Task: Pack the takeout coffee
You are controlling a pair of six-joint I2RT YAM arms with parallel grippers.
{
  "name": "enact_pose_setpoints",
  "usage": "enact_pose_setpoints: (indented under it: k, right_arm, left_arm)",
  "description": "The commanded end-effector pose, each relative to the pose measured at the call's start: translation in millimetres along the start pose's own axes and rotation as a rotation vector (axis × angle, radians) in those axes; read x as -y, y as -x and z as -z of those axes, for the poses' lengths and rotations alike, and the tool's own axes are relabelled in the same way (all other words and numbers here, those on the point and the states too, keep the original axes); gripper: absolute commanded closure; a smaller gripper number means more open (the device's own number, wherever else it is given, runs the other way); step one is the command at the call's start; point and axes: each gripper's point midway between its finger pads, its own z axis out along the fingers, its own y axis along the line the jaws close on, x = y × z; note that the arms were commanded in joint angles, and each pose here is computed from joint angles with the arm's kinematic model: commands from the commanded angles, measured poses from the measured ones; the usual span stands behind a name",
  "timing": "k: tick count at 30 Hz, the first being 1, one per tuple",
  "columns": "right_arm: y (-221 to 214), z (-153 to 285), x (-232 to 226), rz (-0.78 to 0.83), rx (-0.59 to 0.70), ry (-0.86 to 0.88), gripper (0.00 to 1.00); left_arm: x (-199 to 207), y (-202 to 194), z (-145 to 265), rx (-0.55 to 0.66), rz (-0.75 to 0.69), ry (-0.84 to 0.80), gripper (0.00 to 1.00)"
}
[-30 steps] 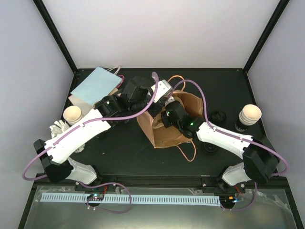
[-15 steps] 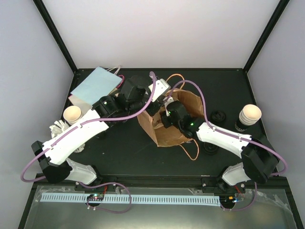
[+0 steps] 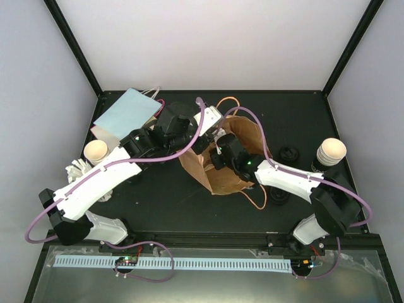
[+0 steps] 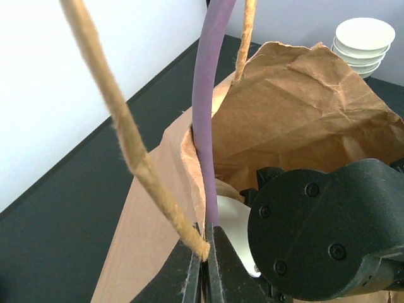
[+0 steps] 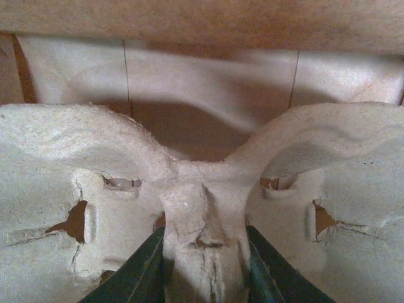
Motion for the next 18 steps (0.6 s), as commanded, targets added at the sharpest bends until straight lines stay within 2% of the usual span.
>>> enact_pose_setpoints:
  k: [1,12,18]
  right_arm:
    - [23.6,-2.5,4.5,0.006,0.052,-0.008,0.72]
    - [15.9,-14.1,1.7,0.069,-0.055,0.018,0.72]
    - [6.5,-0.7,1.8,0.114,-0.149,0.032,0.72]
  left_arm:
    - [7.8,35.0,24.5,0.155,0.025,-0.054,0.98]
    - [1.1,38.0,28.3,0.174,0.096,-0.055,0.99]
    - [-18.5,38.0,33.8,0.172,0.261,-0.106,0.98]
